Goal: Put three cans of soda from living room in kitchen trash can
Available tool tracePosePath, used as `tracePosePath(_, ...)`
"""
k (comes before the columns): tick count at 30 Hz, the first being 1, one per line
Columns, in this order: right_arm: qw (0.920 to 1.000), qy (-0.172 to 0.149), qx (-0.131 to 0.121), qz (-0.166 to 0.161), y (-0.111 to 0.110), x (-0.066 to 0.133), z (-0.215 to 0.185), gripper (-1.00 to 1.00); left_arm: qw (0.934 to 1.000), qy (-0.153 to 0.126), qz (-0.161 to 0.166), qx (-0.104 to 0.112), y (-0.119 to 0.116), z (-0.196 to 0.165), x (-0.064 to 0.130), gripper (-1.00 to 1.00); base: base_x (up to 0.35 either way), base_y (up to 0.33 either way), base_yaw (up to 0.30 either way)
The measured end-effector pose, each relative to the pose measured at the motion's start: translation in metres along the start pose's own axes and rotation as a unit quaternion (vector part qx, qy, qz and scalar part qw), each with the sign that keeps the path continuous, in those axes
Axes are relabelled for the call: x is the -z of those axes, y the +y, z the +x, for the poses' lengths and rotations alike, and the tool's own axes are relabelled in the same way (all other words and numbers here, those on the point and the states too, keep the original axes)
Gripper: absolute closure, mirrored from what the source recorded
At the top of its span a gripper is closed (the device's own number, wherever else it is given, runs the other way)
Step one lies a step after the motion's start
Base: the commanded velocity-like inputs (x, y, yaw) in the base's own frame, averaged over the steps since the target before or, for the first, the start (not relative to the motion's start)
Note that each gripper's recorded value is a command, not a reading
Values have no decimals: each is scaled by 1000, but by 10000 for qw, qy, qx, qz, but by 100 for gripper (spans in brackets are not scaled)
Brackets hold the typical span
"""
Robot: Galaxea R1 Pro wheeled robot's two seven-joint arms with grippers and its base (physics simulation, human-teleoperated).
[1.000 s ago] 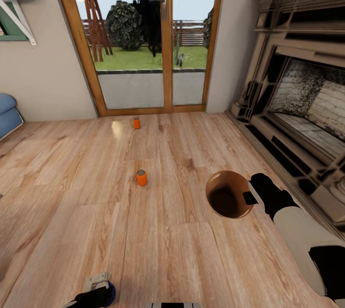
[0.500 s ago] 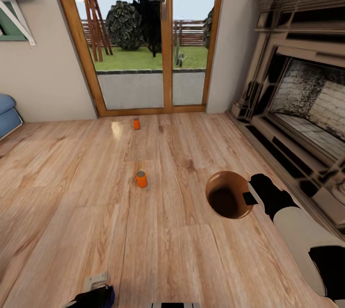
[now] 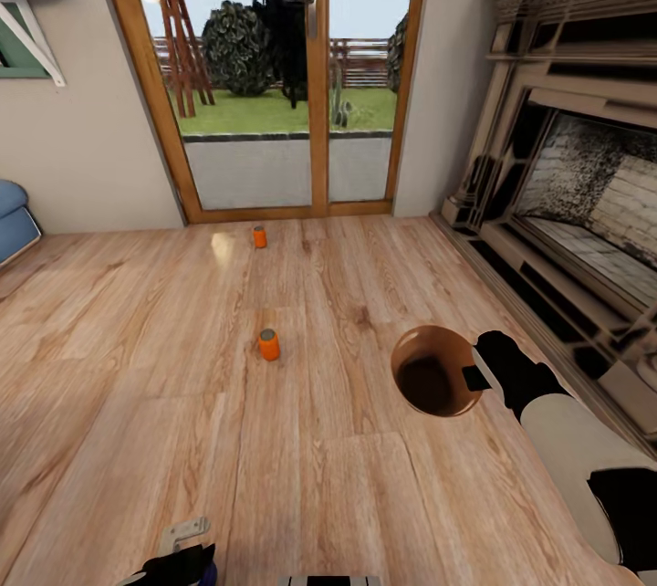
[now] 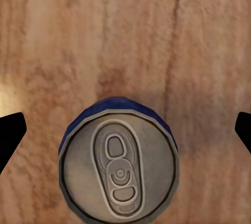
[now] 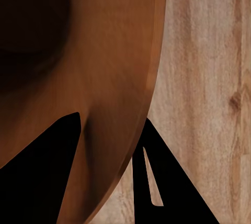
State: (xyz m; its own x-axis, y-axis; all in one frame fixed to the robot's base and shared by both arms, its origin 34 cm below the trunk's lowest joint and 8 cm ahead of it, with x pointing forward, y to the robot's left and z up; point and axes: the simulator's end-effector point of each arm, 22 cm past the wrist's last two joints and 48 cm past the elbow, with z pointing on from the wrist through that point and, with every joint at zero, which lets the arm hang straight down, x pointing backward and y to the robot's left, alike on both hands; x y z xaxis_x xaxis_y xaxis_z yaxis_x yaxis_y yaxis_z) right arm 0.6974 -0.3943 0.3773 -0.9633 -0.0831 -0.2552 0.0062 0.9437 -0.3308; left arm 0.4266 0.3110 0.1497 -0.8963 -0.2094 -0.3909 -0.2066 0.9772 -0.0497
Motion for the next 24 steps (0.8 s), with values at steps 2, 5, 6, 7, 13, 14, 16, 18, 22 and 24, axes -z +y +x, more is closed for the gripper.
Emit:
tracePosePath(2,10000,0,2,2,0,0,0,100,10000,2,-1,0,0,0,0,-100,3,0,0)
tracePosePath(5,10000,16,9,5,1,-3,1,100,10000,22,-1,-1,0,2,-1,-100,1,0,0)
tracePosePath(6,10000,34,16,5,2,-5,3,100,10000,44,-4,1,0,4,-2,-100,0,0,0)
tracePosePath(7,10000,50,21,3,2,-7,3,100,10000,64,-8,1,1,6,-2,-100,0,0,0)
tracePosePath(13,9999,158,62,-3,7,-21,11,100,9998,184,-34,-5,3,17,-7,-100,0,0,0)
tracePosePath(14,9999,156,59,-7,7,-20,10,100,9998,184,-35,-6,3,18,-7,-100,0,0,0)
tracePosePath(16,9999,152,56,-9,8,-20,10,100,9998,182,-35,-6,3,17,-7,-100,0,0,0)
tracePosePath(18,9999,148,61,-5,7,-20,10,100,9998,183,-36,-6,3,17,-7,-100,0,0,0)
tracePosePath(22,9999,146,55,-11,8,-20,10,100,9998,184,-37,-7,3,17,-7,-100,0,0,0)
tracePosePath(24,9999,146,58,-7,7,-20,10,100,9998,181,-35,-7,3,17,-7,-100,0,0,0)
